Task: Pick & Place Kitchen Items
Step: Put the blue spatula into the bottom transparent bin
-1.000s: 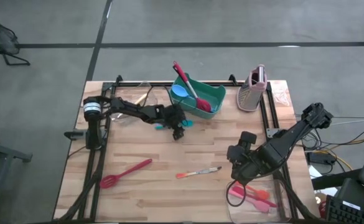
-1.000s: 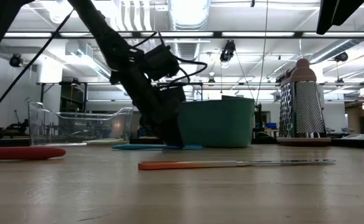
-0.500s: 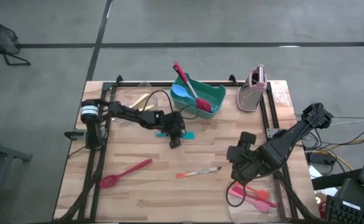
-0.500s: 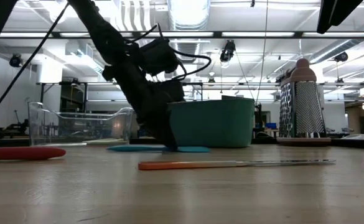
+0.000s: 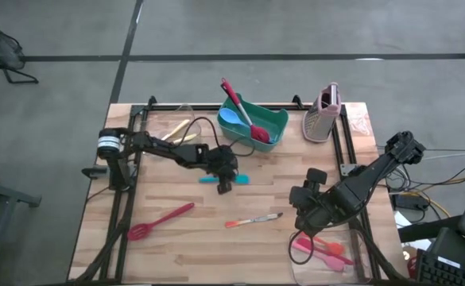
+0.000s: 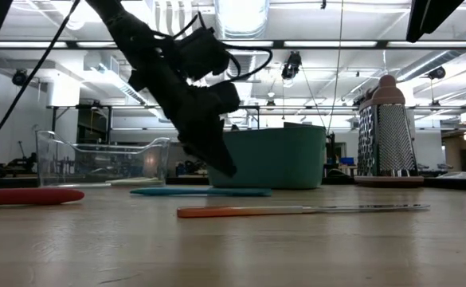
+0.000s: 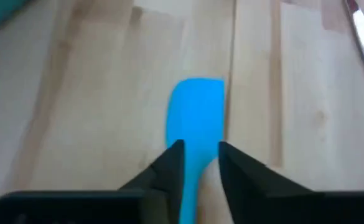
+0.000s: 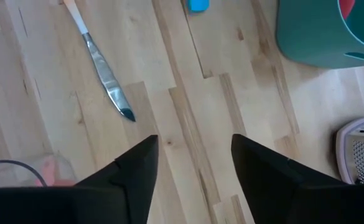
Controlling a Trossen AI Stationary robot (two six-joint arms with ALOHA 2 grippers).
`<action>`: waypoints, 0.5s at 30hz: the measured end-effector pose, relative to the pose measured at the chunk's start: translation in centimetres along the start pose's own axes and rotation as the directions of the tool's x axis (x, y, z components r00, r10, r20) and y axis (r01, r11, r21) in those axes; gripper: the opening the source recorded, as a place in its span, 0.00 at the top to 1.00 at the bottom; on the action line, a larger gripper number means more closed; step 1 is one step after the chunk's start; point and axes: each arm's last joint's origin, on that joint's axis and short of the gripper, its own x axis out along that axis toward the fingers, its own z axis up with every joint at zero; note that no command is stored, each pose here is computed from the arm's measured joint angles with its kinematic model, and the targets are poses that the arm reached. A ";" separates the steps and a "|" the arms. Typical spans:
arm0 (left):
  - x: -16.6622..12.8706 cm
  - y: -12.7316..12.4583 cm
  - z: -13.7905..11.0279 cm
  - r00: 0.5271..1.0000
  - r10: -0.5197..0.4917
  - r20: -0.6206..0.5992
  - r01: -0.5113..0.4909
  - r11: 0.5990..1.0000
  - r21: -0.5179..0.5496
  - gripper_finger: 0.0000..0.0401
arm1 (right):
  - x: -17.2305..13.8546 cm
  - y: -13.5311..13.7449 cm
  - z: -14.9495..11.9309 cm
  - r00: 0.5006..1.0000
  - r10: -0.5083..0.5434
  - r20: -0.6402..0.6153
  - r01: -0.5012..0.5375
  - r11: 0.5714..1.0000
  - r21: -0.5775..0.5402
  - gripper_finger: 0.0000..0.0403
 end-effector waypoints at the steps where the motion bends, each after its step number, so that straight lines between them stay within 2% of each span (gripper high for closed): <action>1: 0.0 -0.2 0.1 1.000 0.001 0.003 -0.001 1.000 0.018 0.72 | 0.0 0.0 0.0 1.000 0.000 0.000 0.000 1.000 0.000 0.52; 6: 0.2 -1.3 0.7 0.997 -0.011 0.074 0.004 0.995 0.096 0.54 | 0.0 0.0 0.0 1.000 0.002 0.002 -0.002 1.000 0.001 0.54; 9: 0.8 -1.4 0.7 0.995 0.012 0.102 -0.023 0.994 0.105 0.45 | 0.0 0.0 0.0 1.000 0.002 0.002 -0.002 1.000 0.002 0.55; 15: 2.6 -0.8 -0.4 0.995 0.080 0.058 -0.085 0.992 0.095 0.40 | 0.0 0.0 0.0 1.000 0.002 0.005 -0.002 1.000 0.003 0.57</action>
